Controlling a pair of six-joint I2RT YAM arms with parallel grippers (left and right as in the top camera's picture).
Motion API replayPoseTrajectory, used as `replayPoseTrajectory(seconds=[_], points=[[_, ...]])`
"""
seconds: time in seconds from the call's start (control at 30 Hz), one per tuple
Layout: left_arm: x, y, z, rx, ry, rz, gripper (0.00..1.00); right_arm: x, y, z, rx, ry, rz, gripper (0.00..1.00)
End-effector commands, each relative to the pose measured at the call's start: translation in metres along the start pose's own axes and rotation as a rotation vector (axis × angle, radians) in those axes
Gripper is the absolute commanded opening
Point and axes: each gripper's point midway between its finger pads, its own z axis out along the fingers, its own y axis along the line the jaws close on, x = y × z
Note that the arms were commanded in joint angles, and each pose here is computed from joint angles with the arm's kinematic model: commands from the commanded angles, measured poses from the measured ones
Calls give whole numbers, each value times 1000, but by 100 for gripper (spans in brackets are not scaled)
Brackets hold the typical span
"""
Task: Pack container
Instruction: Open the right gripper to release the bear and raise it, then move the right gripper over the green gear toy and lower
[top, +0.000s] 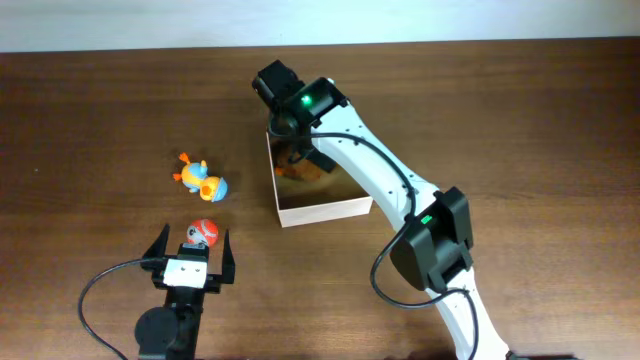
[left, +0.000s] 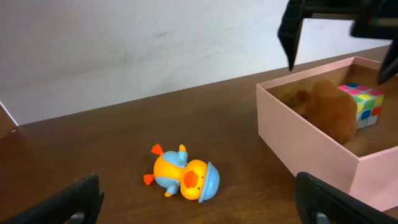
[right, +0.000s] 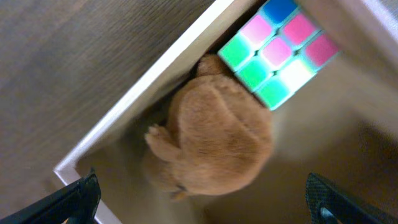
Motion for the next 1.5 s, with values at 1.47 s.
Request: replayPoseTrajectory(seconds=[1.47], points=[[1, 0, 0, 3, -2, 12, 99, -43, -198, 17, 442, 214, 151, 100]])
